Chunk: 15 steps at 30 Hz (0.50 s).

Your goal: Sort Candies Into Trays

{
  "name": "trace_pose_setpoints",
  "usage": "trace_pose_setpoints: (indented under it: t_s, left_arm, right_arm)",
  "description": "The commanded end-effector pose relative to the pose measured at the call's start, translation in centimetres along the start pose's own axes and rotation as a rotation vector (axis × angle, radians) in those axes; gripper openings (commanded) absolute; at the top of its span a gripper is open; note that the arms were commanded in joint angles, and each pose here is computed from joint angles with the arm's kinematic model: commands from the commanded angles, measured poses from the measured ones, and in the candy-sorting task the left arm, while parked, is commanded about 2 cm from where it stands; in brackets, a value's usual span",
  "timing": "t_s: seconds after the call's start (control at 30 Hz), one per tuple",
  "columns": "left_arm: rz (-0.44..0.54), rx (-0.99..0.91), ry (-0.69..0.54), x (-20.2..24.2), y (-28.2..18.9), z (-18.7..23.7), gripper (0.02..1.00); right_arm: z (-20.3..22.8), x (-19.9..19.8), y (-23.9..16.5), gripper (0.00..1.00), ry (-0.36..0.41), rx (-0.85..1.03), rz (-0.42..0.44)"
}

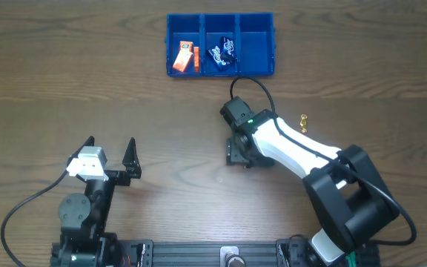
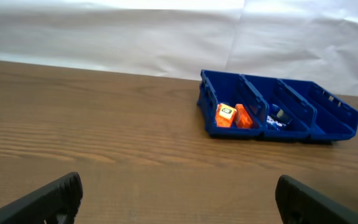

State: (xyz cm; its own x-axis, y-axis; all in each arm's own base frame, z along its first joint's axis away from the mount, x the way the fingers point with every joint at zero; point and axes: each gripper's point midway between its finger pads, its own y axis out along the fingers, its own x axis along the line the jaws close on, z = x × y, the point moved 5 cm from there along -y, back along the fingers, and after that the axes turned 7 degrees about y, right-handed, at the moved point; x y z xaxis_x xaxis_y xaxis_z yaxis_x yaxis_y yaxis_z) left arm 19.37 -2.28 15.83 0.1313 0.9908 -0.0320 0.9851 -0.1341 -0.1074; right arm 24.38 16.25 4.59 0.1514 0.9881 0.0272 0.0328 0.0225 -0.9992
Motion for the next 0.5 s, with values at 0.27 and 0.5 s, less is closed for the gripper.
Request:
trace_pose_setpoints:
  t_s: [0.27, 0.5]
  left_arm:
    - [0.014, 0.051, -0.013, -0.13, 0.10, 1.41, 0.996]
    - [0.014, 0.050, -0.013, -0.13, 0.10, 1.40, 0.998]
  right_arm:
    - [-0.21, -0.11, 0.48, 0.450, 0.023, -0.002, 0.005]
    - [-0.16, -0.15, 0.48, 0.275, 0.023, 0.000, 0.007]
